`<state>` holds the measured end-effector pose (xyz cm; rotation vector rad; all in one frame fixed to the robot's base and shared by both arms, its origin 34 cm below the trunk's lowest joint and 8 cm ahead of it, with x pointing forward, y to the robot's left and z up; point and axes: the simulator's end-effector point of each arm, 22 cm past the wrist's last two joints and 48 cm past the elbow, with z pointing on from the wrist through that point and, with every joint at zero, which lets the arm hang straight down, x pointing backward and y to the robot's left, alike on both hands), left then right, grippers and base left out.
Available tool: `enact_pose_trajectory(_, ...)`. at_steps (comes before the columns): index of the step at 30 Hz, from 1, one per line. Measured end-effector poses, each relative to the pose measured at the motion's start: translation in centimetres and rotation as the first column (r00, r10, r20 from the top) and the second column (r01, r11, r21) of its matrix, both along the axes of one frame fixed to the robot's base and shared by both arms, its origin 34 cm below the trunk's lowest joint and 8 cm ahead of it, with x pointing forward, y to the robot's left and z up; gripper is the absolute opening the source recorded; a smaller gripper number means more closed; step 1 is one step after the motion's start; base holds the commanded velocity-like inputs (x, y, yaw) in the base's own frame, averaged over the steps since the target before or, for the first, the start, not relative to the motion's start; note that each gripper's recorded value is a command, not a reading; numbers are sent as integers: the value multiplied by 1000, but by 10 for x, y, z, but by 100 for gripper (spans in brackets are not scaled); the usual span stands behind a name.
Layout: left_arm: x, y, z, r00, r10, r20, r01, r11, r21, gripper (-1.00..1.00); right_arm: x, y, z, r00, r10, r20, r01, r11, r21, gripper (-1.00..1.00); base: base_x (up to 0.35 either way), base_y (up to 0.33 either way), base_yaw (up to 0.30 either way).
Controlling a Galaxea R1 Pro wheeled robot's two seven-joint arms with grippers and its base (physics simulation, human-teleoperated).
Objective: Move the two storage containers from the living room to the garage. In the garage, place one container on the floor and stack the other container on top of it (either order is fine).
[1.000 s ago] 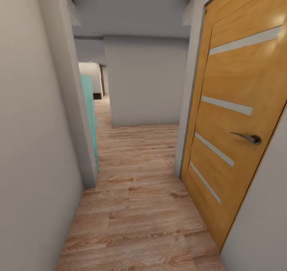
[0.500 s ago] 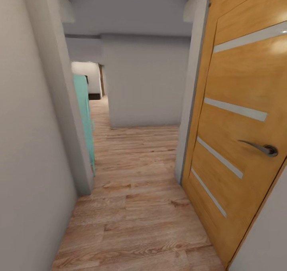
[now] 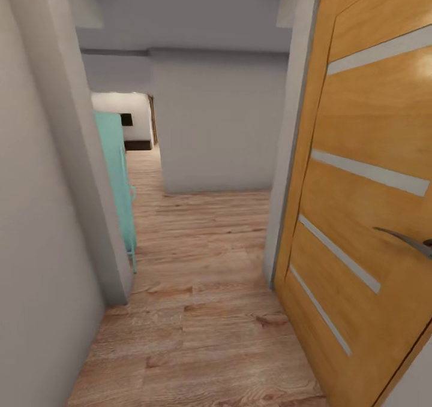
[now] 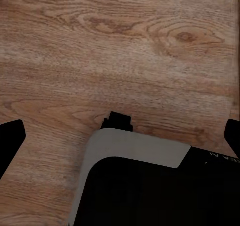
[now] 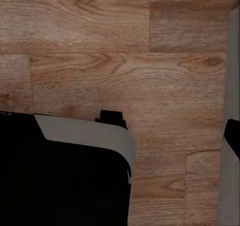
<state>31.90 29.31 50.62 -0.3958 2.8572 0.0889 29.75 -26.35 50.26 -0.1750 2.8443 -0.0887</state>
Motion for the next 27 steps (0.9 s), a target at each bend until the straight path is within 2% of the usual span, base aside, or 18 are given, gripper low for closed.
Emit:
enact_pose_trajectory(11,0,1,0,1000,0,0,0,1000,1,100,0,-1,0,1000,2,0,-2,1000,-1,100,320,-36,231)
enact_pose_trajectory(27,0,0,0,1000,0,-2,0,1000,0,100,0,-3,0,1000,9,0,-9,1000,-5,100,322,0,19)
